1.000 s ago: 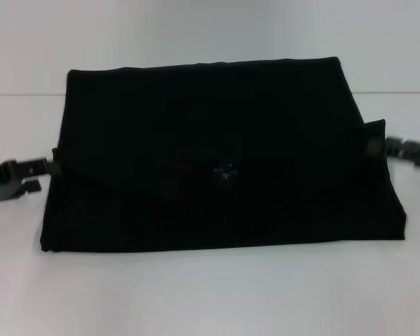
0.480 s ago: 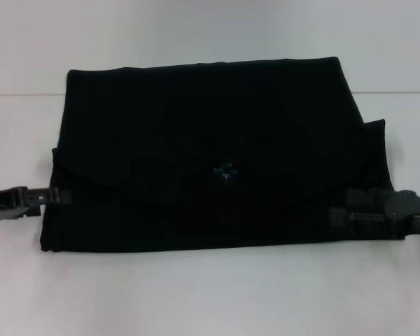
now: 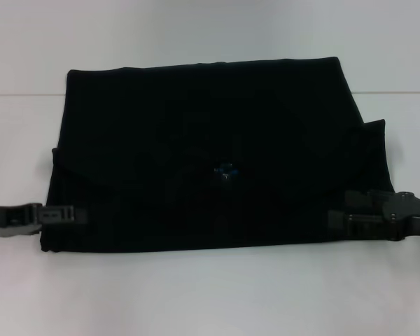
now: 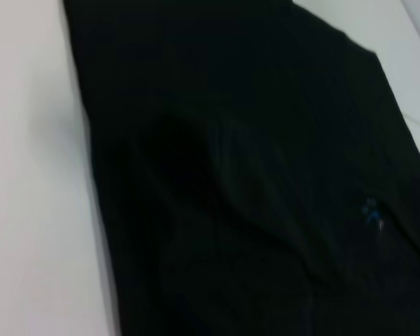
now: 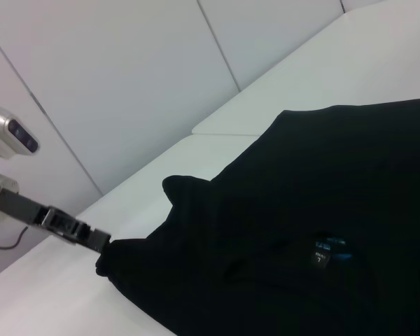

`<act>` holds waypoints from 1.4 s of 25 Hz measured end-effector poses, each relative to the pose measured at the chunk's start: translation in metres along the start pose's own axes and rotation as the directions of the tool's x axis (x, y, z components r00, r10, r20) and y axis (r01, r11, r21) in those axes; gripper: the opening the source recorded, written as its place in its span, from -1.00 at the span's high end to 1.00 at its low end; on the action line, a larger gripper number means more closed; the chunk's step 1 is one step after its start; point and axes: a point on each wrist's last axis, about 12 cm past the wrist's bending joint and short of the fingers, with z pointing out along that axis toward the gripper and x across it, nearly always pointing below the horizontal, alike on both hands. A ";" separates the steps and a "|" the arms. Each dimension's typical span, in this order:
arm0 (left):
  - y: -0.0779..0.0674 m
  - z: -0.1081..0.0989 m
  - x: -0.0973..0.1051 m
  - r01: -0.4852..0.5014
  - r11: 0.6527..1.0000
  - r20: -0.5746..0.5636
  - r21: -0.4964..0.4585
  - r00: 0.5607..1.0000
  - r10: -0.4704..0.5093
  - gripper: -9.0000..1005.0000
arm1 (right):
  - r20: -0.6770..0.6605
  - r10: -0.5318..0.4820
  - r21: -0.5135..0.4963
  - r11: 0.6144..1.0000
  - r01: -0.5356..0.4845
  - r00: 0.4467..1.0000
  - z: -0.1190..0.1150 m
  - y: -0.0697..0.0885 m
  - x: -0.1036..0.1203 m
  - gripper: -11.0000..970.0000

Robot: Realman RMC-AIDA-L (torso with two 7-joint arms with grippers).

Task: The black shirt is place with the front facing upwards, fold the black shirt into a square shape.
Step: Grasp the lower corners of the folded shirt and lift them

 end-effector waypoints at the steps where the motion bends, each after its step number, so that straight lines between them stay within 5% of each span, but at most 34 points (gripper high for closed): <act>1: -0.001 0.002 0.001 -0.005 1.000 -0.013 0.000 1.000 0.005 -0.90 | 0.000 0.000 -0.001 1.000 0.000 1.000 0.000 0.000 0.000 -0.89; 15: -0.008 0.012 0.002 -0.040 0.999 -0.104 -0.012 0.994 0.038 -0.79 | 0.008 0.010 0.004 1.000 -0.010 1.000 -0.004 -0.001 -0.001 -0.89; 21: -0.010 0.011 0.002 -0.048 0.999 -0.112 0.002 0.993 0.048 -0.39 | -0.017 0.106 0.067 0.992 -0.105 0.994 -0.020 -0.013 -0.014 -0.89; 24: -0.011 0.009 0.000 -0.048 0.999 -0.106 0.015 0.993 0.050 0.00 | -0.084 0.207 0.149 0.970 -0.193 0.975 -0.034 -0.024 -0.033 -0.89; 31: -0.014 0.008 -0.004 -0.060 0.998 -0.104 0.025 0.993 0.062 0.67 | -0.222 0.470 0.430 0.834 -0.346 0.854 -0.045 -0.045 -0.085 -0.89; 35: -0.016 0.008 -0.007 -0.067 0.997 -0.104 0.029 0.992 0.070 0.92 | -0.263 0.477 0.484 0.817 -0.313 0.839 -0.027 -0.046 -0.097 -0.89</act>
